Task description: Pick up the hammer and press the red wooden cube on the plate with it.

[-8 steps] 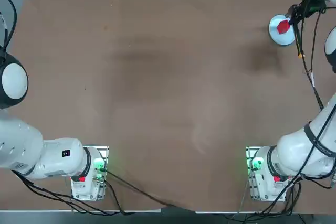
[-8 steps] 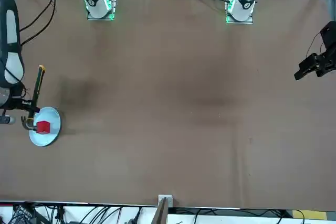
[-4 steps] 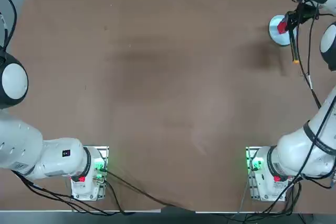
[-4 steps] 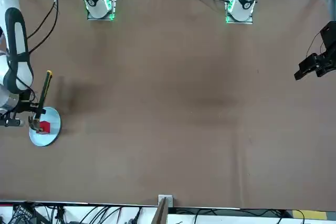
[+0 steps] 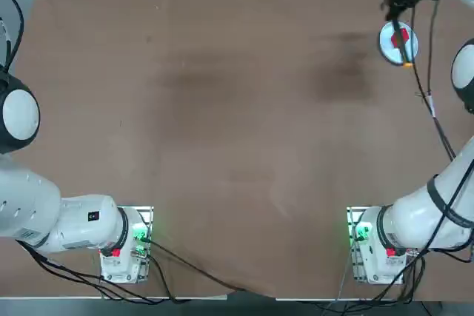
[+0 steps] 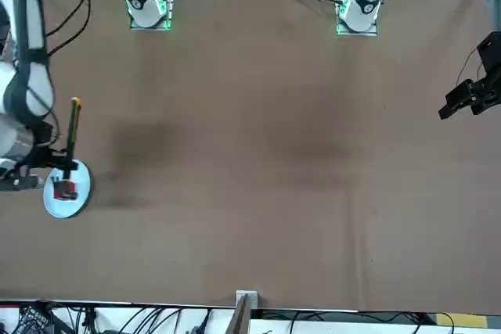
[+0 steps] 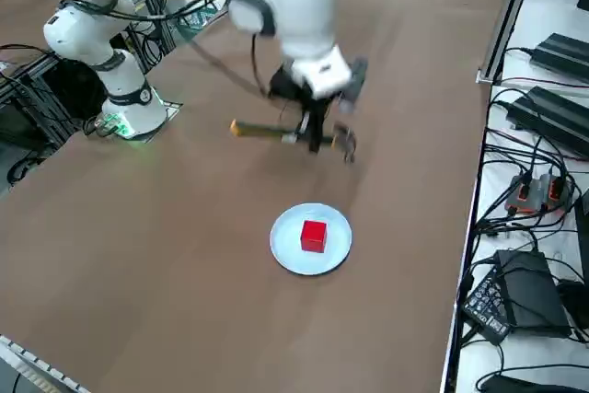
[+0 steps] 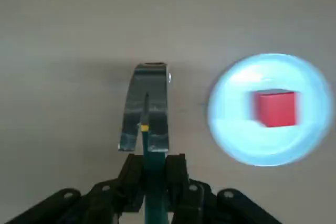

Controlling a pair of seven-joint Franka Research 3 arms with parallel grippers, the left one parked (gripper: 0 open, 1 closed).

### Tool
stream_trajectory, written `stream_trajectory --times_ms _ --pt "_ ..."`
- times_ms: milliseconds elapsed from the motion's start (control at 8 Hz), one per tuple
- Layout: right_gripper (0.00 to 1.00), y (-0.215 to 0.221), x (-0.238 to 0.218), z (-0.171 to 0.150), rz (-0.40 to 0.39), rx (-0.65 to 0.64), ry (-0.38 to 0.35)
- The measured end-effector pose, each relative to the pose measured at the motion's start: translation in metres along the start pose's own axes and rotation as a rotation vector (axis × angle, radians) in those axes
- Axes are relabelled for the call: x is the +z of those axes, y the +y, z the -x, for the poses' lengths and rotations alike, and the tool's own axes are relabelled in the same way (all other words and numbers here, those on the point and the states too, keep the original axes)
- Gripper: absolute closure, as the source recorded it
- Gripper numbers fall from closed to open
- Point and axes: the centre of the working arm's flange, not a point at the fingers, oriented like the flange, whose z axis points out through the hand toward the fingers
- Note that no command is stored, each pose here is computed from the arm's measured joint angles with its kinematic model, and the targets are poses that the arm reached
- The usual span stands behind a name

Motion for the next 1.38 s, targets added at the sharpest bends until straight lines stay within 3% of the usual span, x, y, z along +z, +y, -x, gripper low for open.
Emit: stream_trajectory --times_ms 375,625,1000,1375 --pt "0.8 -0.162 0.037 0.0 0.007 -0.004 -0.015" --pt "0.8 -0.221 0.077 0.011 0.011 0.033 0.068" --pt "0.8 -0.238 0.143 0.033 0.031 0.043 0.081" --pt "0.8 -0.231 0.172 0.035 0.051 0.049 0.065"
